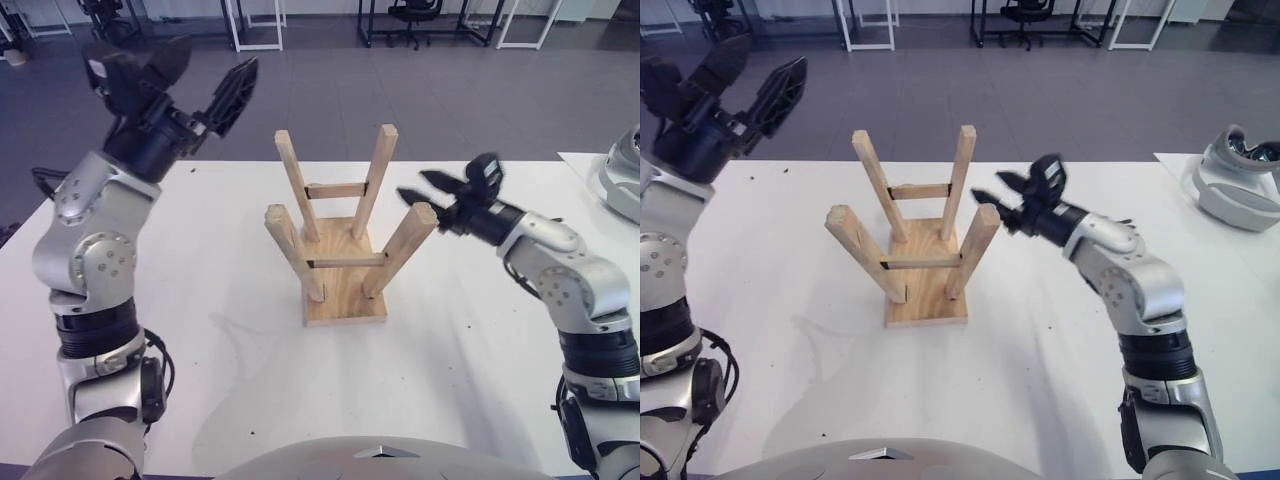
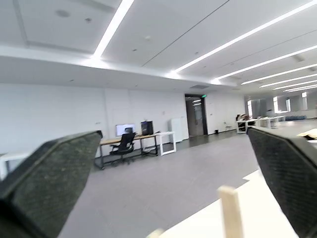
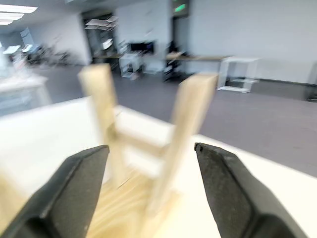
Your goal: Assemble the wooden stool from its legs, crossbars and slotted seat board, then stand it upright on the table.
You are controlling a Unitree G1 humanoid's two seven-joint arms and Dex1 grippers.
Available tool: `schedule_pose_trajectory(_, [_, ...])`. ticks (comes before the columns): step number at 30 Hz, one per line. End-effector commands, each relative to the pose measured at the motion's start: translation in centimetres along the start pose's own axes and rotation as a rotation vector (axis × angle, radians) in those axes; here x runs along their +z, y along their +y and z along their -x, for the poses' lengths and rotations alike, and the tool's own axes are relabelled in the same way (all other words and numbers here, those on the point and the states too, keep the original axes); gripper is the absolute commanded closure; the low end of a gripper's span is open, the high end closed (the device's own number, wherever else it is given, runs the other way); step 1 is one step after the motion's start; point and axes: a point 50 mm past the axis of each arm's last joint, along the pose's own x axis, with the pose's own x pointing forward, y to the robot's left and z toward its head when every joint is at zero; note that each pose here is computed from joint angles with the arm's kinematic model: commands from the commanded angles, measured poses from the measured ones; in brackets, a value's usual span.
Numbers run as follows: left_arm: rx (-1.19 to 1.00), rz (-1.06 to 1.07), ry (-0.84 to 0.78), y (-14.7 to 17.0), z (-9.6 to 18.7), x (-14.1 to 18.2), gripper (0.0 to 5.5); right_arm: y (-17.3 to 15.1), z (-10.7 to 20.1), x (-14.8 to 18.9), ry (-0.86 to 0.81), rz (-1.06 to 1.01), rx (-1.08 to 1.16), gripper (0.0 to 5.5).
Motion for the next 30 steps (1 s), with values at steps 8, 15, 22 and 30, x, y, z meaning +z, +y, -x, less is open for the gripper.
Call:
schedule_pose_trajectory(8, [0.026,-0.158,0.631,4.2,13.0,-7.2,0.12,3.2,0.7,9.2,-0.297,0.208,0.093,2.26])
schedule_pose_trajectory(15, [-0.467,-0.144,1.074,-1.1,17.1,-10.4,0.12,-8.9,2.5,7.0,-0.057,0.241,-0.309,2.26])
schedule_pose_trajectory(22, [-0.558,-0.129,1.135,-4.6,16.4,-15.3,0.12,-6.4,-2.0,-13.0,0.434,0.219,-0.12,2.26])
schedule_pose_trajectory(30, [-0.234,-0.311,1.014,-0.9,12.3,-18.7,0.12,-3.7,1.9,-16.2,0.449,0.234,0.167,2.26])
